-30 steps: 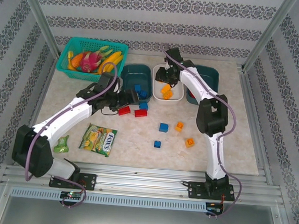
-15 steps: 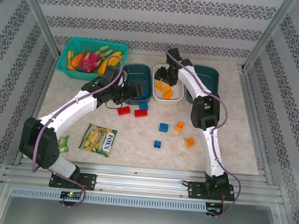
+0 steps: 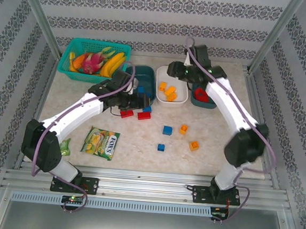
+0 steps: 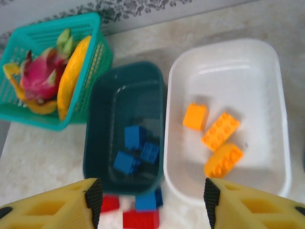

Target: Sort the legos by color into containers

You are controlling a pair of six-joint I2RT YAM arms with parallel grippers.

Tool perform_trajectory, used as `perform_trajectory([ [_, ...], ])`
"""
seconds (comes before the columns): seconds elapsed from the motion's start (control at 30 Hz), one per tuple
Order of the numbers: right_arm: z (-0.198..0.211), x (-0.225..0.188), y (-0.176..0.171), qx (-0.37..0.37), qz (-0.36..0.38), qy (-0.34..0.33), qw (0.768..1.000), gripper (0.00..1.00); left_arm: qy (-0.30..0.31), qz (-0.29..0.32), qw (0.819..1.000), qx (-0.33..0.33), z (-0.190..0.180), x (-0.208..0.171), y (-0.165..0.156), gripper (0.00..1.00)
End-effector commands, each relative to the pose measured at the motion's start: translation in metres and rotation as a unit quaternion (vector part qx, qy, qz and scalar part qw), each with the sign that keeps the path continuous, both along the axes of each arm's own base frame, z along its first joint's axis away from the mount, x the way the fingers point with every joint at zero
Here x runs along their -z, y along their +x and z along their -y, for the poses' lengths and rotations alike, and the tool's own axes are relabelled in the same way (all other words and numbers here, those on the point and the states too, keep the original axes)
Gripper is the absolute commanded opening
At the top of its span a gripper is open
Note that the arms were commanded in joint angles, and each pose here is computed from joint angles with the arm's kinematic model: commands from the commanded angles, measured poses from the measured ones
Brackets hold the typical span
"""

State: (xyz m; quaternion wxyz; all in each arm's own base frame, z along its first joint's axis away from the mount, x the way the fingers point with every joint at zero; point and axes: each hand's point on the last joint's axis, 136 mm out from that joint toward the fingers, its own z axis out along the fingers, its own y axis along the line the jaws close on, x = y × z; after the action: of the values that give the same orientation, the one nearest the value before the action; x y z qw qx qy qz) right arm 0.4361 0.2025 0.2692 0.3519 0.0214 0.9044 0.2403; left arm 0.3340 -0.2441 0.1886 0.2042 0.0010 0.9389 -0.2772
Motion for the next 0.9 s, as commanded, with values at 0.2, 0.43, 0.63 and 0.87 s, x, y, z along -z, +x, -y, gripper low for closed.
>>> perform_trajectory([
  [0.2, 0.034, 0.074, -0.166, -0.013, -0.079, 0.032, 0.996, 0.82, 0.112, -0.014, 0.983, 0.143, 0.063, 0.064, -0.039, 0.77],
  [0.43, 0.063, 0.104, -0.252, 0.003, -0.166, 0.032, 0.986, 0.97, 0.142, -0.021, 0.975, 0.168, 0.102, 0.094, -0.036, 0.78],
  [0.63, 0.069, 0.100, -0.263, 0.015, -0.164, 0.039, 0.986, 0.98, 0.183, -0.035, 0.969, 0.165, 0.115, 0.121, -0.030, 0.78],
  [0.87, 0.075, 0.096, -0.267, 0.025, -0.154, 0.042, 0.987, 0.97, 0.211, -0.046, 0.961, 0.172, 0.128, 0.146, -0.030, 0.76],
])
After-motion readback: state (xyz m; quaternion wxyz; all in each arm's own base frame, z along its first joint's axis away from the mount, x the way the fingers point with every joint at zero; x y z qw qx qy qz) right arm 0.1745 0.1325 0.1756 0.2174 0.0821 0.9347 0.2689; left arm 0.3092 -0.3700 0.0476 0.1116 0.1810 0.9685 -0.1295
